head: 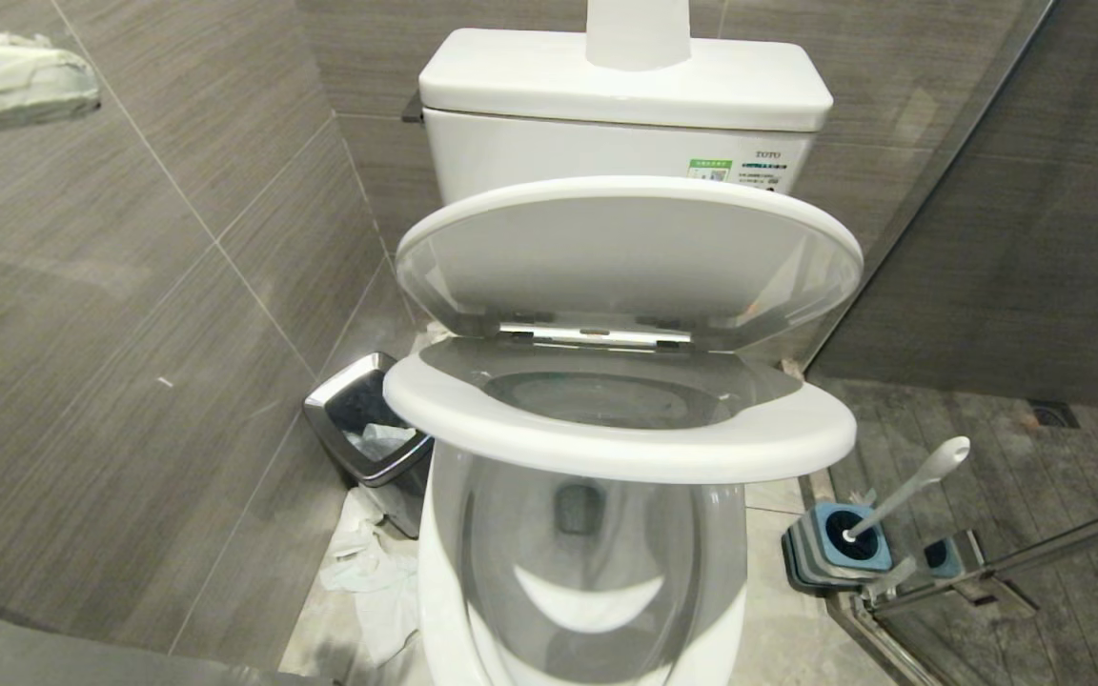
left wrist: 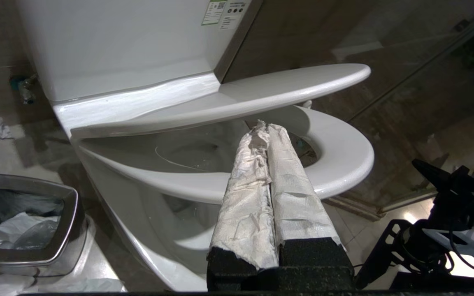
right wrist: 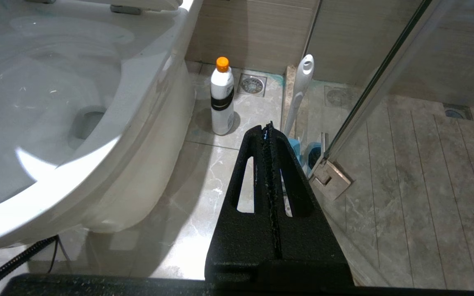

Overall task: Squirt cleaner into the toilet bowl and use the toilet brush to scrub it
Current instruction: Close the toilet lid

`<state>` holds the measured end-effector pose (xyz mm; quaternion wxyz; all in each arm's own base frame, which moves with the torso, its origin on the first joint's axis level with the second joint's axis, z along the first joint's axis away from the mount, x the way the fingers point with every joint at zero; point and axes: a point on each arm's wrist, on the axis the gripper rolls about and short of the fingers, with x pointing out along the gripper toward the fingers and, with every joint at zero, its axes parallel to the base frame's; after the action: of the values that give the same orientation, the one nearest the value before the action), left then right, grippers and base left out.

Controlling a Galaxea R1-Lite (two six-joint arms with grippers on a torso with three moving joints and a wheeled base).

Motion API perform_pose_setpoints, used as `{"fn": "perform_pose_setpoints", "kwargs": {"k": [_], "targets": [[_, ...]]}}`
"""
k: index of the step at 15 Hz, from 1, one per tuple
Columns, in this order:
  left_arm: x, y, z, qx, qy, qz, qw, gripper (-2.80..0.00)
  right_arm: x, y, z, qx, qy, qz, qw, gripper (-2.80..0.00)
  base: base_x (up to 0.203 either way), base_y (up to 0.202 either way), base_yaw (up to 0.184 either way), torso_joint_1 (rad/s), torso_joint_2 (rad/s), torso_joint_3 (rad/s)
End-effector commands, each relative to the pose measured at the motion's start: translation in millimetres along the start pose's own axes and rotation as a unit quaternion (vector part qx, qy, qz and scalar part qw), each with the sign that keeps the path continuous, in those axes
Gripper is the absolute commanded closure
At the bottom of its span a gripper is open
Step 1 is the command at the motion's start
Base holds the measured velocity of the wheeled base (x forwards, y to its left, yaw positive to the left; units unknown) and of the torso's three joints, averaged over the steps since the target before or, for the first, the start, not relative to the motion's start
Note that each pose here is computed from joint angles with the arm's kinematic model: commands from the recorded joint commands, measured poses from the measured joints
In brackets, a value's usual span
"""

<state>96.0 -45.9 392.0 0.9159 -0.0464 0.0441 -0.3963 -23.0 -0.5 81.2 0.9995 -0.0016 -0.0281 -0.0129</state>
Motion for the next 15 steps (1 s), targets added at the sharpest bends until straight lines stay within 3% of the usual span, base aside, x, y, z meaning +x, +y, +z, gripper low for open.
{"fn": "perform_pose_setpoints", "kwargs": {"k": [1,5,8,9,11,15], "targets": [[4,4.1,3,-0.001,-0.001,0.007,1.0000,0.00,2,0,-7,-0.001,0.012,0.000,1.000,0.00,0.000,0.000,0.000,0.002,0.00,0.026],[44,25.2,22,0.013,-0.004,0.010,0.9999,0.00,2,0,-7,-0.001,0.012,0.000,1.000,0.00,0.000,0.000,0.000,0.000,0.00,0.000],[87,47.6,23,0.110,0.020,0.019,0.9936,0.00,2,0,-7,-0.001,0.012,0.000,1.000,0.00,0.000,0.000,0.000,0.000,0.00,0.000],[95,43.9,20,0.120,0.026,0.002,0.9924,0.00,2,0,-7,-0.001,0.012,0.000,1.000,0.00,0.000,0.000,0.000,0.000,0.00,0.000],[109,37.4,12,0.117,0.055,-0.022,0.9914,0.00,2,0,-7,-0.001,0.012,0.000,1.000,0.00,0.000,0.000,0.000,0.000,0.00,0.000],[127,35.1,1,0.110,0.081,-0.026,0.9902,0.00,2,0,-7,-0.001,0.012,0.000,1.000,0.00,0.000,0.000,0.000,0.000,0.00,0.000]]}}
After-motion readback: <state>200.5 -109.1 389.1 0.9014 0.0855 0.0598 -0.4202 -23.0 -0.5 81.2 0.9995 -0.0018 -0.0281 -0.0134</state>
